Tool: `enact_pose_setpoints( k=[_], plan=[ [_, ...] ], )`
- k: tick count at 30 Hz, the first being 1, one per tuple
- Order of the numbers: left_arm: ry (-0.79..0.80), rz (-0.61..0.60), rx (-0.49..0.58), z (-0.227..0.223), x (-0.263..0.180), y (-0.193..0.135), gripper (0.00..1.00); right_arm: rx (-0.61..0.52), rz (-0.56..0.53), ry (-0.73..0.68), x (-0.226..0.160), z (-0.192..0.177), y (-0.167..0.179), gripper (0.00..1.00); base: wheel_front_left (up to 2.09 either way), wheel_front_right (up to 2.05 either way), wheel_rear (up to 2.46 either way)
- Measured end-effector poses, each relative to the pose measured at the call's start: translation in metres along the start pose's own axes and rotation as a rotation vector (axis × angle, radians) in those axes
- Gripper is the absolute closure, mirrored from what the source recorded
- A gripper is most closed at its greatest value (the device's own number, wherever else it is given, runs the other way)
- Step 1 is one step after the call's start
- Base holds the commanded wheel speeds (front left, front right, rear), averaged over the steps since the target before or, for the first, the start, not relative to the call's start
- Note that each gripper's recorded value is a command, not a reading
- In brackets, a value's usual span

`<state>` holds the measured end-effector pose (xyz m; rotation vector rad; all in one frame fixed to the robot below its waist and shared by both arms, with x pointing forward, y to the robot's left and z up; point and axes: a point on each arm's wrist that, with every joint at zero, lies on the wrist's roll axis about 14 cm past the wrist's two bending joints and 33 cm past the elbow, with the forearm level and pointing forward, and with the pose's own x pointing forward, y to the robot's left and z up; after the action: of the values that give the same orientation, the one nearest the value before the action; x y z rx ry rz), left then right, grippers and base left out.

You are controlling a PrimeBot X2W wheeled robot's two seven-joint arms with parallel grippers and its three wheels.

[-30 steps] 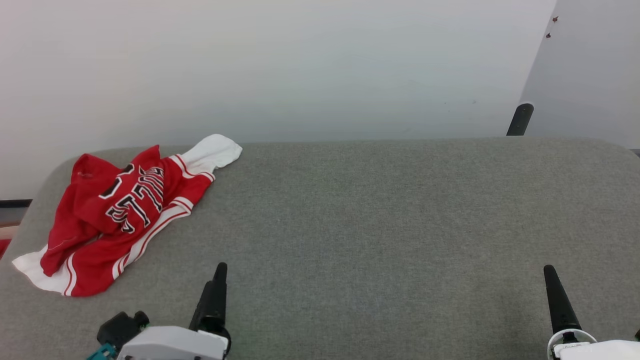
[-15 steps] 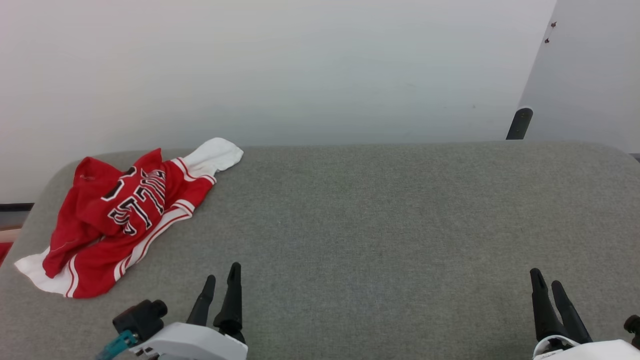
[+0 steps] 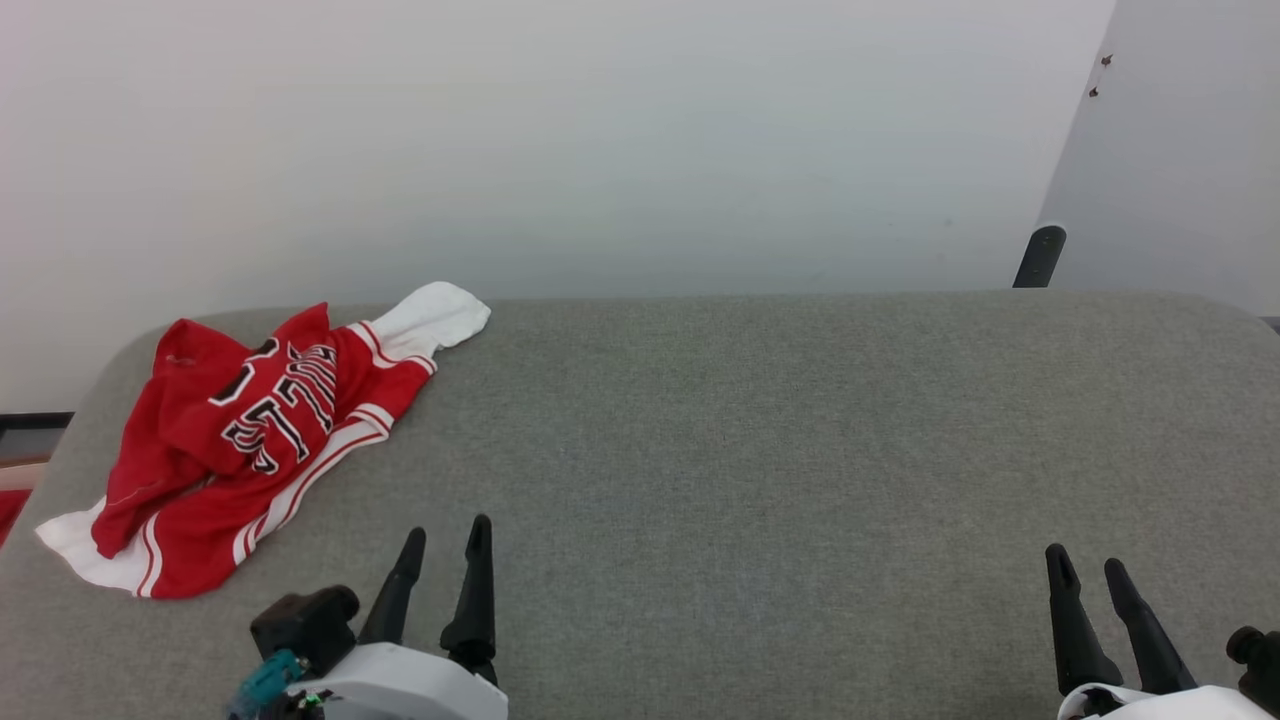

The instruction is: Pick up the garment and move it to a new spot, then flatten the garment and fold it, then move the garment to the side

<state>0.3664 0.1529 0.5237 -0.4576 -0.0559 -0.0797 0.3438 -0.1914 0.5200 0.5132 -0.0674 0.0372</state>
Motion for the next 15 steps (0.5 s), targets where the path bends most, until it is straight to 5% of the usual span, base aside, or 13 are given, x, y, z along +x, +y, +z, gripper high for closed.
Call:
enact_pose_setpoints(
  k=[15],
  plan=[
    [-0.076,-0.039,0.174,0.017,-0.001,-0.008,0.0,-0.159,0.037,-0.023,-0.002,0.007,0.008,0.0,0.0,0.0,0.0]
  ],
)
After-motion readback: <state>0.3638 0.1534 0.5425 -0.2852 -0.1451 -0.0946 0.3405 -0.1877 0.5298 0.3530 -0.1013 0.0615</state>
